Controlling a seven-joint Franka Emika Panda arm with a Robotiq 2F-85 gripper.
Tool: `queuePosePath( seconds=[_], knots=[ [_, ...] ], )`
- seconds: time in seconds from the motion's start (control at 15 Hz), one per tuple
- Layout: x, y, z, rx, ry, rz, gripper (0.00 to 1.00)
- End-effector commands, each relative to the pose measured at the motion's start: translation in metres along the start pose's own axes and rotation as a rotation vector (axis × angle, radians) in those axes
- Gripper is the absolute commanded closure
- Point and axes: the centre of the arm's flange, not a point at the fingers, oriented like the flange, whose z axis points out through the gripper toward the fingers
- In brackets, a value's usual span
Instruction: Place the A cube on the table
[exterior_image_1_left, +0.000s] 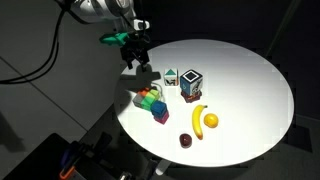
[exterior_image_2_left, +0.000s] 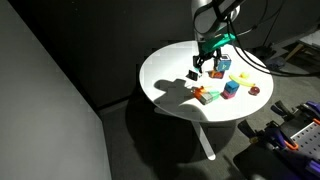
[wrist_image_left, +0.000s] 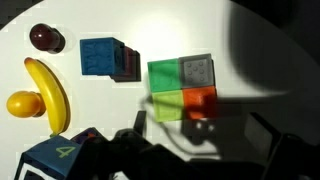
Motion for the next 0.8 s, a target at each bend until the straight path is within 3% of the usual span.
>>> queuePosePath(
  seconds=[0.0,0.73],
  knots=[
    [-0.029,0.009,-0.016,0.035,-0.01,-0.004,0.0],
    [-0.072,0.016,-0.062,0.046,0.074,-0.017,0.0]
  ],
)
